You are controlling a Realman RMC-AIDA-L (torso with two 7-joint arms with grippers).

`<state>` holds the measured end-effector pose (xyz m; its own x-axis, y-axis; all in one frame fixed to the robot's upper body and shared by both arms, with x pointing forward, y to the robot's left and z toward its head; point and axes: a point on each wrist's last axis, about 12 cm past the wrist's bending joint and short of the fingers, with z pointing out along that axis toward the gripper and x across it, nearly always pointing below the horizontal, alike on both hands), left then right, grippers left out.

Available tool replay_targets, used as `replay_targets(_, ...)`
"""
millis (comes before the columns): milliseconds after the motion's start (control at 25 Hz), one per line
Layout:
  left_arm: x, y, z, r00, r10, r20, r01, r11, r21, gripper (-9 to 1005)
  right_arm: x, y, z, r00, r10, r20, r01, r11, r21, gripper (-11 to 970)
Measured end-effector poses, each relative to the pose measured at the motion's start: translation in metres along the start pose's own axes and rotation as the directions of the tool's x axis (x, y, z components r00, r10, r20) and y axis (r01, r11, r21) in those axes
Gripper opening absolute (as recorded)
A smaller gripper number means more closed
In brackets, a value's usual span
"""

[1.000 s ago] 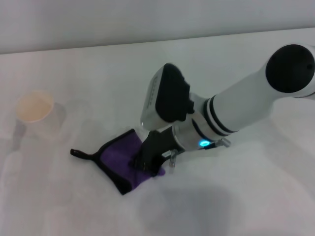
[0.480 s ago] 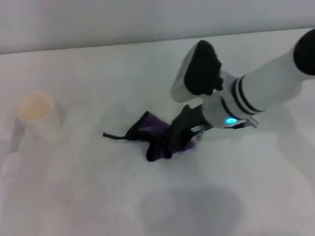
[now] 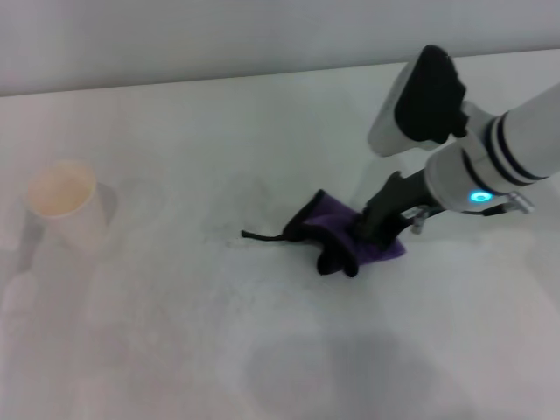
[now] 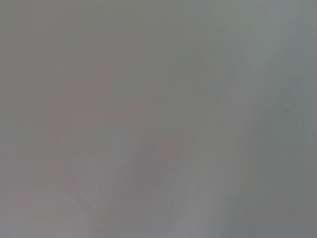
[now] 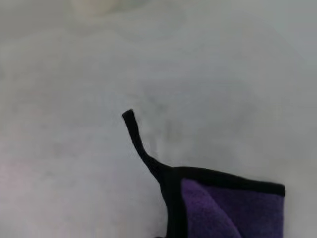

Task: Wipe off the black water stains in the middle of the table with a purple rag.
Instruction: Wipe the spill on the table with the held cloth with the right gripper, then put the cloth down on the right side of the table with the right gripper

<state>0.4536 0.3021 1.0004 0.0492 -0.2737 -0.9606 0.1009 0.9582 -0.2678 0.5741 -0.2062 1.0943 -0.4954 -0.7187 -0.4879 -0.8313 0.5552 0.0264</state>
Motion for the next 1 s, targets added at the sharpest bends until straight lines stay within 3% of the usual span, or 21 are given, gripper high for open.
replay_targets(200, 0.0, 0.0, 0.0, 1.0, 0.0, 0.0, 0.0, 1.0, 0.0, 889, 0.004, 0.004, -0.008, 1.0, 0.012, -0.024, -0.012, 1.0, -0.007, 58)
replay_targets(400, 0.0, 0.0, 0.001, 1.0, 0.0, 0.001, 0.0, 1.0, 0.002, 889, 0.0, 0.019, 0.002, 0.999, -0.005, -0.039, 0.003, 0.998, -0.065, 56)
replay_targets(560, 0.0, -0.001, 0.002, 1.0, 0.0, 0.002, 0.0, 1.0, 0.005, 889, -0.008, 0.03, 0.012, 1.0, -0.009, -0.023, 0.008, 0.999, -0.053, 90)
replay_targets(1000, 0.0, 0.0, 0.001, 1.0, 0.0, 0.001, 0.0, 1.0, 0.002, 889, -0.006, 0.021, 0.012, 1.0, 0.029, 0.006, -0.029, 1.0, 0.012, 182)
